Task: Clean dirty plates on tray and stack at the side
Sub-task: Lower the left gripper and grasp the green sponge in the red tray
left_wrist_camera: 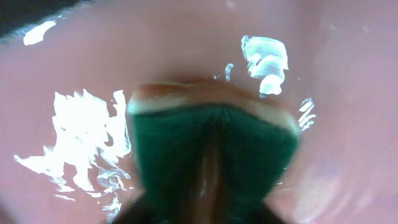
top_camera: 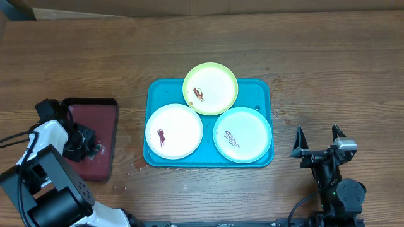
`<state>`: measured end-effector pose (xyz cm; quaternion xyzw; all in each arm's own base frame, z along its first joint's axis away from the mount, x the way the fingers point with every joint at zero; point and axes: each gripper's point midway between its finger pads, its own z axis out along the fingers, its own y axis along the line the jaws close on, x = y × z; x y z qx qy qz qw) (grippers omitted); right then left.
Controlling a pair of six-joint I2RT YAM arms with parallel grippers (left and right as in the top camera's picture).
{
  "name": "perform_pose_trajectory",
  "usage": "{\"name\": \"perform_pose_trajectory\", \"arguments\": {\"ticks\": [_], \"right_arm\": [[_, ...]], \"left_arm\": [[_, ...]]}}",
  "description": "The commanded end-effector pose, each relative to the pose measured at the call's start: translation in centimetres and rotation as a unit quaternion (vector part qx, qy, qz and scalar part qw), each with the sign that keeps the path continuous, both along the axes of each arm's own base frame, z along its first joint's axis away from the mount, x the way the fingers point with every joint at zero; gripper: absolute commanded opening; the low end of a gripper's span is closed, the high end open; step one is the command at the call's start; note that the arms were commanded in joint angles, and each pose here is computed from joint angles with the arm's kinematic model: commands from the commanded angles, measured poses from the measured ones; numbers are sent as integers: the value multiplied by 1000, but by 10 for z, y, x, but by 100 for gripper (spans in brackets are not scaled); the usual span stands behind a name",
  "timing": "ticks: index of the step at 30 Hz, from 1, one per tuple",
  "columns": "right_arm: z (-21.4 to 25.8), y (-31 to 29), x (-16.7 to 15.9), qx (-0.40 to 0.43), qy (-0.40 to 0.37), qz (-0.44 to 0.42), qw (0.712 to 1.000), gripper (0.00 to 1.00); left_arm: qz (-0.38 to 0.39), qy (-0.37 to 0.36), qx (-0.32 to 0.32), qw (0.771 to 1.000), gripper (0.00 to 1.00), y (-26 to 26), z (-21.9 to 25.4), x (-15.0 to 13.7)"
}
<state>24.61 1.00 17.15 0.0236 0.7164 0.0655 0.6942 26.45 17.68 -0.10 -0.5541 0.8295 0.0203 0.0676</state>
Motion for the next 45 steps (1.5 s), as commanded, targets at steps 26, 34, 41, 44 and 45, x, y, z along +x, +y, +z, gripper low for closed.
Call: {"name": "perform_pose_trajectory", "arguments": {"ticks": [26,34,41,44,45], "right_arm": [[-1,-1,0,-2,-3,-3,1000,100],[-1,-1,0,-2,-3,-3,1000,100],[-1,-1,0,-2,-3,-3,1000,100],[-1,-1,0,-2,-3,-3,1000,100],[-1,-1,0,-2,-3,-3,1000,100]], "left_arm": [[-20,-2,-174,985,56,-63,-16,-6],[-18,0,-136,991,4,-49,-19,-4],[-15,18,-98,995,75,-35,-21,-10],[-16,14,-75,997,100,-26,-22,-6],[-15,14,-65,998,100,-22,-22,-5]]}}
